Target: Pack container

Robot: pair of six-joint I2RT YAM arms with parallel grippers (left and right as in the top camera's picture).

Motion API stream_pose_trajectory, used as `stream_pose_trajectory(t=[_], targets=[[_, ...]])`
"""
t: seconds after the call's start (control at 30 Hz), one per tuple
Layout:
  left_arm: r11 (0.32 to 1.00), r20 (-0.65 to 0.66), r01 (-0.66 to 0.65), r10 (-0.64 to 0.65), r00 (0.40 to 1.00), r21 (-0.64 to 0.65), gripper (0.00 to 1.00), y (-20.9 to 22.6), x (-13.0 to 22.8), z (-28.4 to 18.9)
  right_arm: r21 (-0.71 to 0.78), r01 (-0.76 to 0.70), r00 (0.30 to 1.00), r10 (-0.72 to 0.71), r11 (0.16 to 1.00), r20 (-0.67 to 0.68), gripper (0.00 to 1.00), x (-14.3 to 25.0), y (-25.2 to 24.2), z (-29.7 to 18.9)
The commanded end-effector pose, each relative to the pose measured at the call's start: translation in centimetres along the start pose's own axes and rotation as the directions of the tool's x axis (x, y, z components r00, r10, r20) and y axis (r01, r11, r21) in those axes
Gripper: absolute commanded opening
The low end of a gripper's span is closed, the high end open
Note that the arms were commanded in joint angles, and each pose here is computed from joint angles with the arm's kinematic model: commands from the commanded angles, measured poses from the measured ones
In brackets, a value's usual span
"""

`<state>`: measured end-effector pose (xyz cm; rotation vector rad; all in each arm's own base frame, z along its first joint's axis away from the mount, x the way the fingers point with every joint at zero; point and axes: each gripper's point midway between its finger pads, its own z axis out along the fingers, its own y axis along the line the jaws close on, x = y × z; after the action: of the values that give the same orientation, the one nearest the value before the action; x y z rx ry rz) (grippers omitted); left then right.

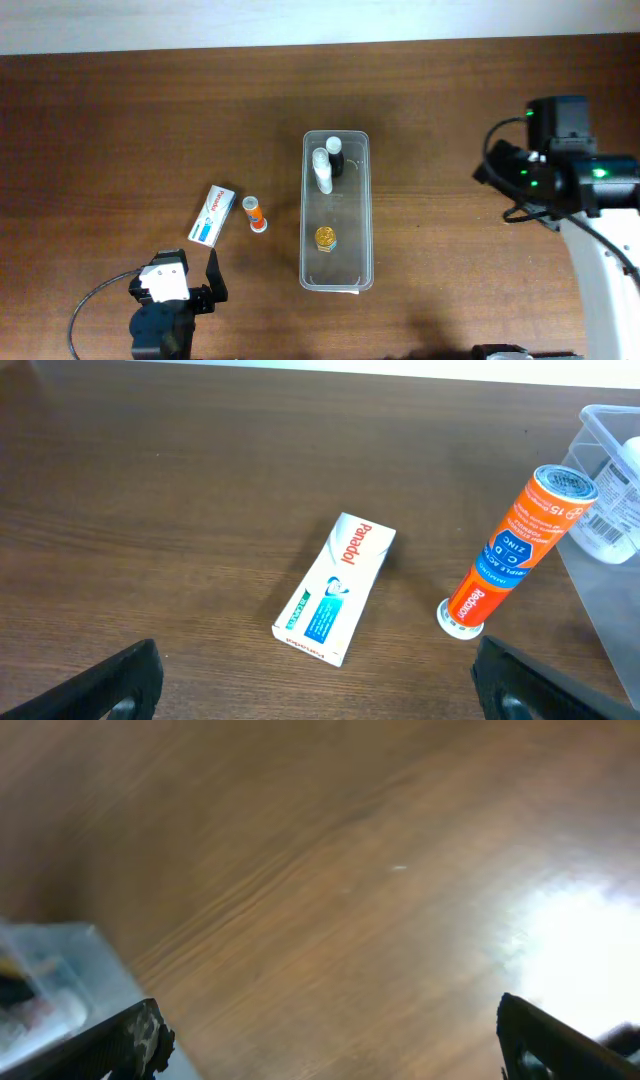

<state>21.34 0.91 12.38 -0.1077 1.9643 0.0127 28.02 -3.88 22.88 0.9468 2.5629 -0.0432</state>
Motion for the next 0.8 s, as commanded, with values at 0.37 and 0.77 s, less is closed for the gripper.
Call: stream_pose_trajectory(t=[0.37,0.77], targets=[[0.996,0.350,-0.015,-0.017,0.936,0.090,0.99,-1.7,-8.6,-1.7,0.033,-0.057,0.998,0.057,0.998,-0.018,0.98,-0.2,-1.7,0.0],[1.000,0.142,-0.004,0.001,0.990,0.021,0.99,-1.3,-15.3,-1.4,0.033,-0.057,0.998,0.057,0.998,-0.018,0.99,-0.2,-1.7,0.0]])
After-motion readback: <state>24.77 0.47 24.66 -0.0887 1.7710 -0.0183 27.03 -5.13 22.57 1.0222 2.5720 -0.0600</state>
